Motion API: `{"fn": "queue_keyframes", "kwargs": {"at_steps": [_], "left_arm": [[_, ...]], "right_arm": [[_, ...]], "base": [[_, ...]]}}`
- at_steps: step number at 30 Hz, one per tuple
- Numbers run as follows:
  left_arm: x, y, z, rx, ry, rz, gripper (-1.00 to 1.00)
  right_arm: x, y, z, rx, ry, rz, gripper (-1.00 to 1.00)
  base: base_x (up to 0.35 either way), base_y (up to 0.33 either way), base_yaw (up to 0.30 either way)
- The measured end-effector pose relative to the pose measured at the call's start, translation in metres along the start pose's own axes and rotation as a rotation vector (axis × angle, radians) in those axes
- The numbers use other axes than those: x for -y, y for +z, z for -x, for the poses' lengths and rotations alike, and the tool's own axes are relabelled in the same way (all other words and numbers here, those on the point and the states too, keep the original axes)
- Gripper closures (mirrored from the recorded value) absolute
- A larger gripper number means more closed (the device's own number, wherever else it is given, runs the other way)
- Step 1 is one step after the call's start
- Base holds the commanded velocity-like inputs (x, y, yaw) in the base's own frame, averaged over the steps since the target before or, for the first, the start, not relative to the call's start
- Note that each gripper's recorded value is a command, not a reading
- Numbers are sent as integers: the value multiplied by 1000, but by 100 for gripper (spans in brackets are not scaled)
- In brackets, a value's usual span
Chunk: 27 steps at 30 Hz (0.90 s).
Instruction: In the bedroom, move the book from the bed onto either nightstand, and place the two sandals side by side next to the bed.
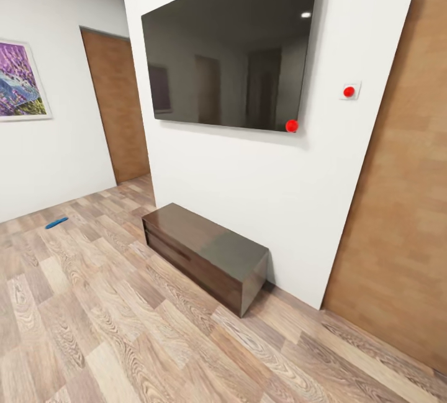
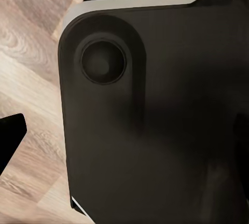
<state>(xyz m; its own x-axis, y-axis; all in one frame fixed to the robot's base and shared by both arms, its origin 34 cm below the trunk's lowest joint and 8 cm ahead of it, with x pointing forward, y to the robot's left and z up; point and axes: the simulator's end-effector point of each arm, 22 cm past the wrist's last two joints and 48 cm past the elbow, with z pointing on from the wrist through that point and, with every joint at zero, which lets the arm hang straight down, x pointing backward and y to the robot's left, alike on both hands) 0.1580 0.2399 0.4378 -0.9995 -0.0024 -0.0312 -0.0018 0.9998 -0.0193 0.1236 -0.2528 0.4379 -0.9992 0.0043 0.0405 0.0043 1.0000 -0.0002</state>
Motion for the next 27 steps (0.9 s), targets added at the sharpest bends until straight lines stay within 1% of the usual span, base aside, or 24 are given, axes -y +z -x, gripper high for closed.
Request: {"fn": "queue_keyframes", "kwargs": {"at_steps": [7, 12, 17, 21, 27], "left_arm": [[0, 0, 4, 16, 0, 0, -100], [0, 0, 4, 19, 0, 0, -100], [0, 0, 5, 20, 0, 0, -100], [0, 0, 4, 20, 0, 0, -100], [0, 0, 4, 20, 0, 0, -100]], "right_arm": [[0, 0, 0, 0, 1, 0, -100], [0, 0, 0, 0, 1, 0, -100], [0, 0, 0, 0, 1, 0, -100], [0, 0, 0, 0, 1, 0, -100], [0, 0, 0, 0, 0, 0, -100]], "base": [[-9, 0, 14], [-187, 0, 1], [-55, 0, 12], [-8, 0, 177], [-2, 0, 269]]}}
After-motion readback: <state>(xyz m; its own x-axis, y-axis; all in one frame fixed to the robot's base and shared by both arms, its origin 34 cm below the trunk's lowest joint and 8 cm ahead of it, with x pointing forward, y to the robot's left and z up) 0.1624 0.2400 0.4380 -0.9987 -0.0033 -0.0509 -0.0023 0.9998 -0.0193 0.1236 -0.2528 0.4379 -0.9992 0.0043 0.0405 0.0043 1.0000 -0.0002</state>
